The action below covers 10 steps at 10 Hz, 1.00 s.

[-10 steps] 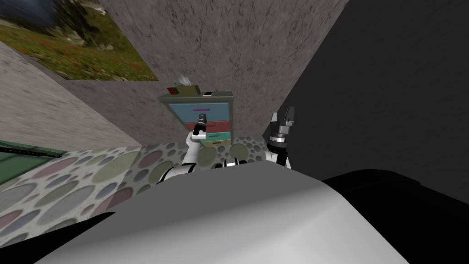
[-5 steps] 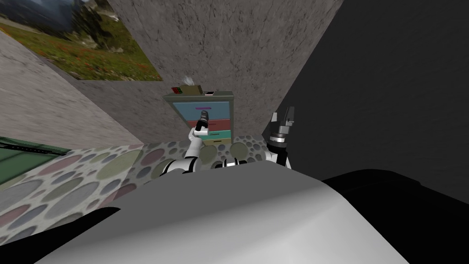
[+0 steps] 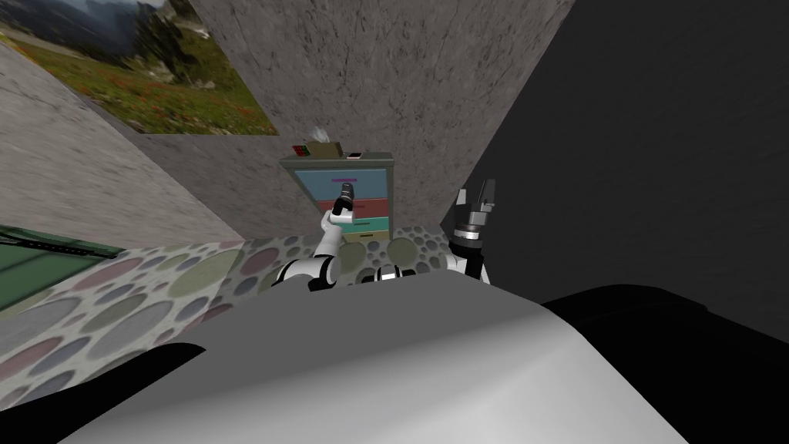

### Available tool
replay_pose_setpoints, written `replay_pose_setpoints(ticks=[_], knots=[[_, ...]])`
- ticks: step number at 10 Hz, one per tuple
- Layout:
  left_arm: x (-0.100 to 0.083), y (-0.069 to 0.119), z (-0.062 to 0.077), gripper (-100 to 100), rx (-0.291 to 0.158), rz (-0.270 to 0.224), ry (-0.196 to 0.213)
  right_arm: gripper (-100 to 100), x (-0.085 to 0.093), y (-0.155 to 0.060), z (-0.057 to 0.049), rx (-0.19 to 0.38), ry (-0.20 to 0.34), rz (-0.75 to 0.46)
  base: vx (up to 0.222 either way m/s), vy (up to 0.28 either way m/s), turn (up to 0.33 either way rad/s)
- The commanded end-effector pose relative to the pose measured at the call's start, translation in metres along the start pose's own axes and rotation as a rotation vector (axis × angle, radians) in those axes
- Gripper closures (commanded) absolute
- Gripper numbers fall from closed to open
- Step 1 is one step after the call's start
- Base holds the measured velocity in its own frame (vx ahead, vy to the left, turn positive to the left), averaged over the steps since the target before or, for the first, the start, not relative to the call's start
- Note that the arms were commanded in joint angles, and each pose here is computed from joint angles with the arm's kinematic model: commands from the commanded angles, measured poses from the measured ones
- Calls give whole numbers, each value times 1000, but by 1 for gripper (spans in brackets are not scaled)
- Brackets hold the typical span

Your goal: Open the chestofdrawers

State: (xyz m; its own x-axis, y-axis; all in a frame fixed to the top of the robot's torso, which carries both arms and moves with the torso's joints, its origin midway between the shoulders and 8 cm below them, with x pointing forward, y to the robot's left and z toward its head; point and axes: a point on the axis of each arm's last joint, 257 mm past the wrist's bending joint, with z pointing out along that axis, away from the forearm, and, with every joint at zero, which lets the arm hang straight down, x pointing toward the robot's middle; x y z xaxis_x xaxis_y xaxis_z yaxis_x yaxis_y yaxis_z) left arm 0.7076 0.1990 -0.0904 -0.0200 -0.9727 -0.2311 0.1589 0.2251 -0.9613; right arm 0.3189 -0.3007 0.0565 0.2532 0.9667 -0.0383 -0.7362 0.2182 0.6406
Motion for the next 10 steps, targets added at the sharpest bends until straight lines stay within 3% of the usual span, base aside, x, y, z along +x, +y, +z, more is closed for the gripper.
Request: replay_pose_setpoints(ticks=[1,2,6,7,10], knots=[[6,5,2,100,-14,-1,7,0,0,0,0,0,0,0,-14,-6,-1],[-7,3,6,-100,-20,20,-4,0,0,0,0,0,0,0,103,5,-36],[-3,13,7,-100,-59,17,3,0,0,0,0,0,0,0,163,11,-24],[-4,11,7,-100,-50,19,1,0,0,0,0,0,0,0,80,3,-3],[4,0,1,-100,-30,16,46,0,0,0,0,0,0,0,98,-66,182]])
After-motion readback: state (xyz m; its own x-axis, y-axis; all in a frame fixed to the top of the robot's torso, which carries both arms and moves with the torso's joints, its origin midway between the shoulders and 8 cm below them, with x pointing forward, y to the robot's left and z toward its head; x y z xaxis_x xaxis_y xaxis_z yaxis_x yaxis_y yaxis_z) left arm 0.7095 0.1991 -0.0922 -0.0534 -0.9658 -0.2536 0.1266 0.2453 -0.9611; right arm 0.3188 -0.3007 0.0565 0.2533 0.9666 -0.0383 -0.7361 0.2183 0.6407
